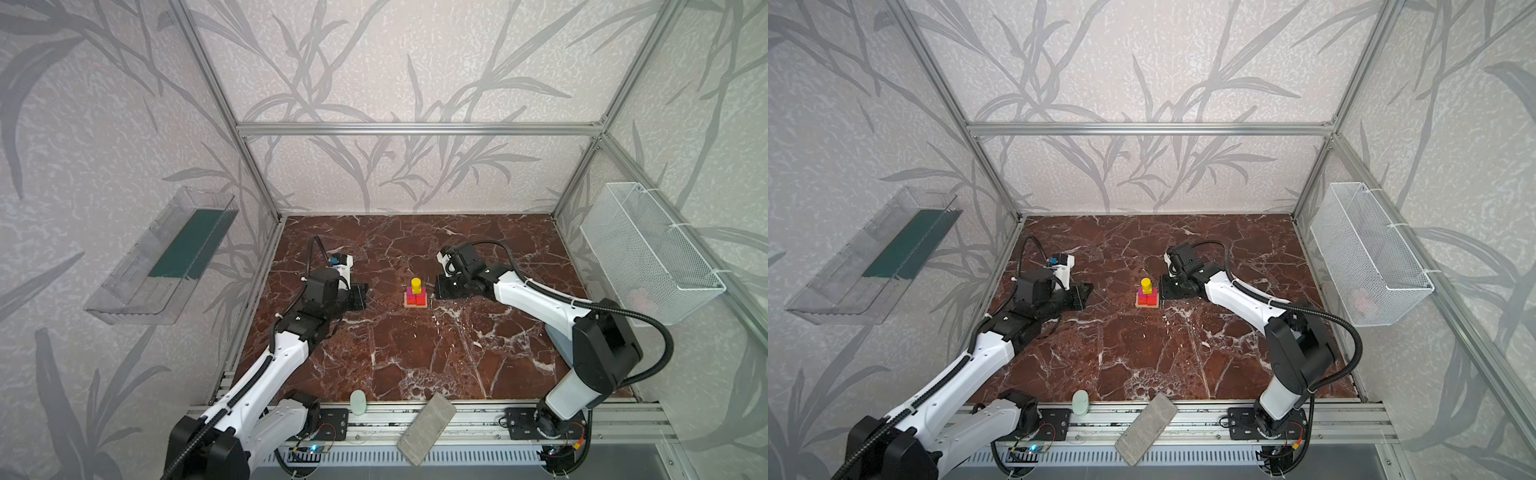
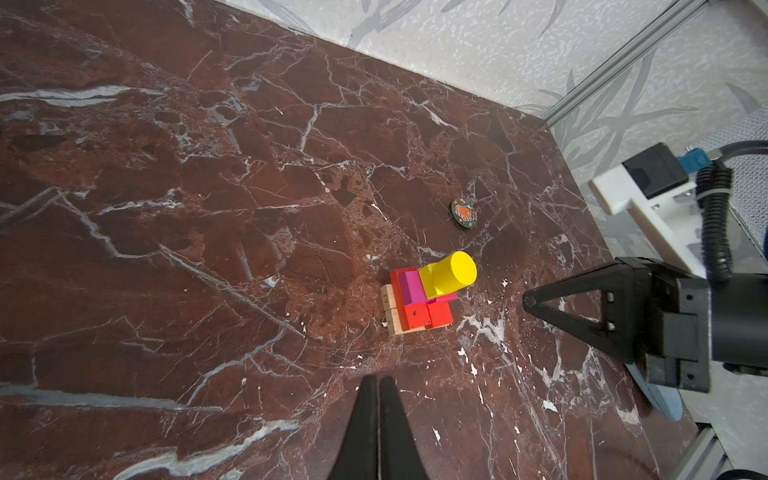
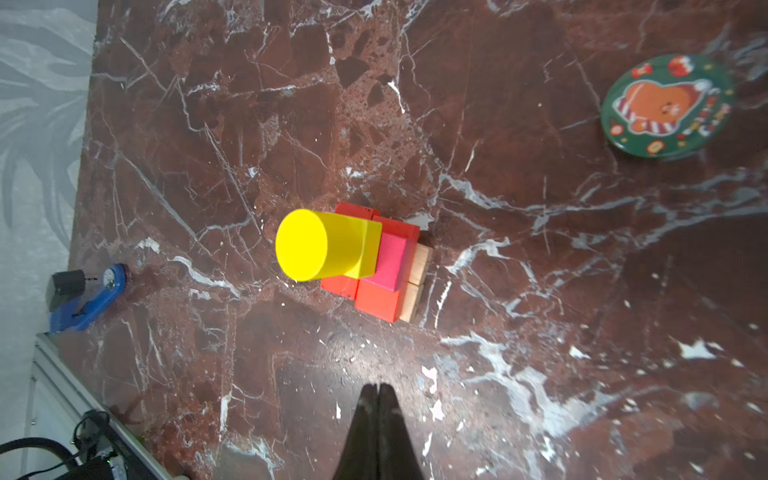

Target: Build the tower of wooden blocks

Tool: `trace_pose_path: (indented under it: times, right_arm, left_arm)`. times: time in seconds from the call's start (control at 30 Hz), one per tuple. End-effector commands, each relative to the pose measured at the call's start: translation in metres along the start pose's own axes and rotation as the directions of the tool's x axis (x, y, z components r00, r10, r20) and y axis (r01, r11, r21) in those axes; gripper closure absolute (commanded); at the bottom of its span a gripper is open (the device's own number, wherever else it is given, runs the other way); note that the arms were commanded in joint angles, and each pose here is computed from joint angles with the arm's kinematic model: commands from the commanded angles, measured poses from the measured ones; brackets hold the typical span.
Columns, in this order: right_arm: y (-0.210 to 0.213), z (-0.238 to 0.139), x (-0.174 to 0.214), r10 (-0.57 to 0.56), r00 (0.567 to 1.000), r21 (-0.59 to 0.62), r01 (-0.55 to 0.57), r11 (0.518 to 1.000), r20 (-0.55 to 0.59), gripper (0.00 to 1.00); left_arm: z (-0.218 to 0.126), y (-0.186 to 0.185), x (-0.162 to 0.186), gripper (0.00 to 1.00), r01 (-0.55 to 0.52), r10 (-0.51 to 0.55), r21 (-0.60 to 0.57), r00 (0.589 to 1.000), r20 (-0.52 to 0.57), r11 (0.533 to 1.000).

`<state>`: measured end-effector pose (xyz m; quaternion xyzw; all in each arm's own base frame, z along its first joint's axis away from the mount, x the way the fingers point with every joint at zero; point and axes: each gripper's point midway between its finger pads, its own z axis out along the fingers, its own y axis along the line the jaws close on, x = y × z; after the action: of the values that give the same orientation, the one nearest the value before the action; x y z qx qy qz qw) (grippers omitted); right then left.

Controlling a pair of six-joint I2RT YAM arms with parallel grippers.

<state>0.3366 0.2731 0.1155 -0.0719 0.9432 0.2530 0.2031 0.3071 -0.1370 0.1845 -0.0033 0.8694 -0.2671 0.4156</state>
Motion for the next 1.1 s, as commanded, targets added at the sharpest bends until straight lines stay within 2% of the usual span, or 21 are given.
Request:
trace_pose_path:
  times: [0.0,0.37,1.07]
  right_arm:
    - [0.004,0.01,-0.008,0.034,0.999,-0.071,-0.032,0.997,0.021,1.0]
    - [-0.008,0.042,-0.007,0.096,0.995,-0.095,-0.095,0.991,0.0,1.0]
    - [-0.009,0.058,-0.008,0.127,0.992,-0.116,-0.127,0.985,-0.012,1.0]
  left_arm:
    - [-0.004,-0.01,-0.019,1.0,-0.018,0.017,0.022,0.998,0.054,1.0]
    - [-0.001,-0.006,-0.019,1.0,-0.026,0.026,0.001,0.998,0.048,1.0]
    - [-0.003,-0.005,-0.019,1.0,-0.031,0.032,-0.005,0.998,0.054,0.999]
